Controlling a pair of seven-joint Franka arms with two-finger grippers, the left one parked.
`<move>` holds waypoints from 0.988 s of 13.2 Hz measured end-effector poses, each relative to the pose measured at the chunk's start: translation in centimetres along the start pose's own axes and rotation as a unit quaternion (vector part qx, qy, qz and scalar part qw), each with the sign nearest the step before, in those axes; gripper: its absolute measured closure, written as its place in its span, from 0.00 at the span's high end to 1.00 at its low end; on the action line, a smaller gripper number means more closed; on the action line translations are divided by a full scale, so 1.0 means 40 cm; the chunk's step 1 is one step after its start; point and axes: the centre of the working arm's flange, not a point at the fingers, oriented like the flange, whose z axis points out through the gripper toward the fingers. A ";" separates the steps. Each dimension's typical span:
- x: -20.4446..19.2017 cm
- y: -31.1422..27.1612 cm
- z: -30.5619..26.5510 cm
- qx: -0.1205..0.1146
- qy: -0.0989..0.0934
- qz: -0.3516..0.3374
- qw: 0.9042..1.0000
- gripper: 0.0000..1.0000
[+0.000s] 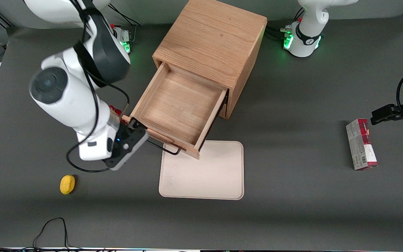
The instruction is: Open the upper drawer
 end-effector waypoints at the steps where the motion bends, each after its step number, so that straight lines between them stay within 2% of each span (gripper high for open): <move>1: -0.033 0.026 -0.040 -0.005 -0.008 0.011 1.000 1.00; 5: -0.172 0.152 -0.118 -0.017 -0.044 0.108 0.993 1.00; 9: -0.267 0.239 -0.143 -0.023 -0.049 0.204 0.977 1.00; 13: -0.468 0.350 -0.180 -0.021 -0.044 0.268 0.962 1.00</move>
